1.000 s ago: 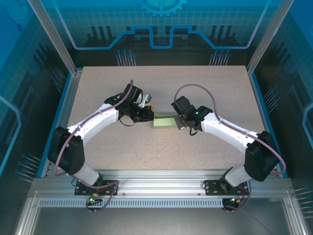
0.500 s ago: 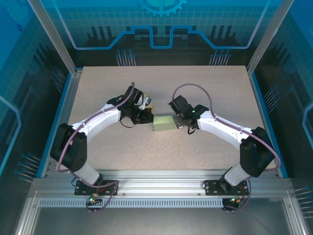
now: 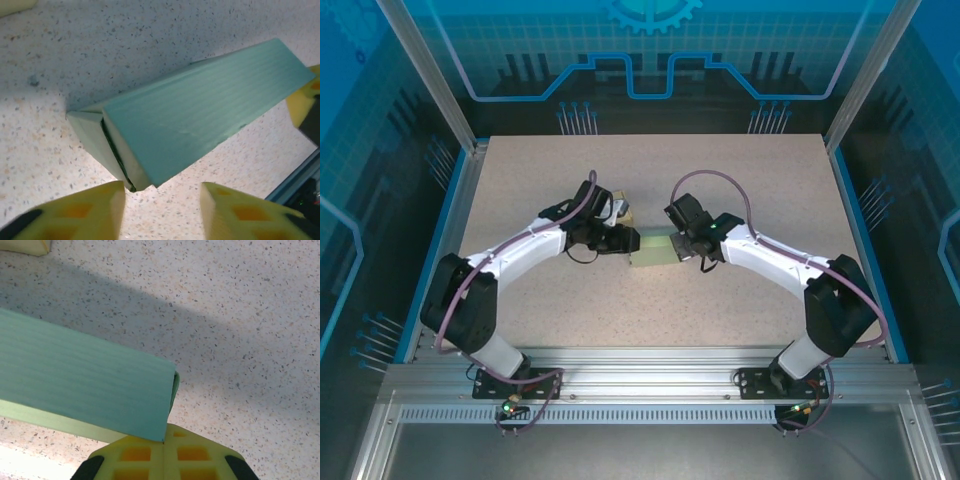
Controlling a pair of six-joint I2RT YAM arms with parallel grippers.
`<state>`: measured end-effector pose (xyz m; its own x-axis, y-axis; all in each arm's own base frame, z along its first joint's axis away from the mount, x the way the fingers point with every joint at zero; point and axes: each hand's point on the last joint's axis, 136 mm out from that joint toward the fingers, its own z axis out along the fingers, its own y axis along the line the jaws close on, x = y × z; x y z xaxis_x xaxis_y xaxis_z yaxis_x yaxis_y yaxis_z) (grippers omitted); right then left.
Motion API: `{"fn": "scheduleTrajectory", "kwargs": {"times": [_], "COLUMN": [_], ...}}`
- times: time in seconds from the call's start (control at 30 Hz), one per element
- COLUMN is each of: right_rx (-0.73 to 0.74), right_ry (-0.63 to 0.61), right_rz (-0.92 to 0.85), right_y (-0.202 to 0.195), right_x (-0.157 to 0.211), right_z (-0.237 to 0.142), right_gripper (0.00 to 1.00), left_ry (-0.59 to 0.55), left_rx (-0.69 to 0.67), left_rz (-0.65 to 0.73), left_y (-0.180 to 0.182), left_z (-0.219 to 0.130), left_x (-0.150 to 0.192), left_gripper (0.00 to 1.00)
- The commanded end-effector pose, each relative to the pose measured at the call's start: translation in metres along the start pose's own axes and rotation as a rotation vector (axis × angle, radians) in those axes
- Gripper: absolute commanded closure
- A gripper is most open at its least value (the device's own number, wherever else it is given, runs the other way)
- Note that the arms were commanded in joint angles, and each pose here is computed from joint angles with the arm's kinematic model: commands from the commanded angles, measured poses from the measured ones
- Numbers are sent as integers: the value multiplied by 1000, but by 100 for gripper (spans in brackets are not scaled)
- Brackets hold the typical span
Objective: Fold the paper box
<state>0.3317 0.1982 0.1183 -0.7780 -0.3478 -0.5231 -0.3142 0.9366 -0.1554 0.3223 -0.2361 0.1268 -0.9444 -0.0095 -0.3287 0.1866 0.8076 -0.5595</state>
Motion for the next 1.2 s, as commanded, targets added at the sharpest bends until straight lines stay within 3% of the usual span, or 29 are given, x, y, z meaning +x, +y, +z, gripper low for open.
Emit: {"fn": "scheduleTrajectory", "kwargs": {"times": [0.0,0.1,0.23,0.33,0.5,0.83,1.17], "right_rx": [-26,-25,-22,-22,-19,-14,-62], "right_ry": [43,43,47,49,52,56,12], "right_rz": [-18,-19,-22,-22,-21,-5,54], "right_y": [6,7,7,7,6,5,5], "right_x": [11,10,10,11,12,13,3], "right_z": [9,11,13,12,12,10,-17], "right_gripper": [100,100,100,100,100,100,60], "left_ry": [-64,-118,-250,-309,-285,-210,-166], "left_rx": [-8,-23,-108,-98,-104,-167,-190], "left_rz": [47,57,75,57,18,-23,-78], "left_y": [-8,-11,-4,-4,8,33,54], "left_z": [-25,-43,-64,-58,-22,16,53], "left_x": [-4,-7,-27,-40,-42,-18,14], "left_gripper": [38,25,22,23,25,45,52]}}
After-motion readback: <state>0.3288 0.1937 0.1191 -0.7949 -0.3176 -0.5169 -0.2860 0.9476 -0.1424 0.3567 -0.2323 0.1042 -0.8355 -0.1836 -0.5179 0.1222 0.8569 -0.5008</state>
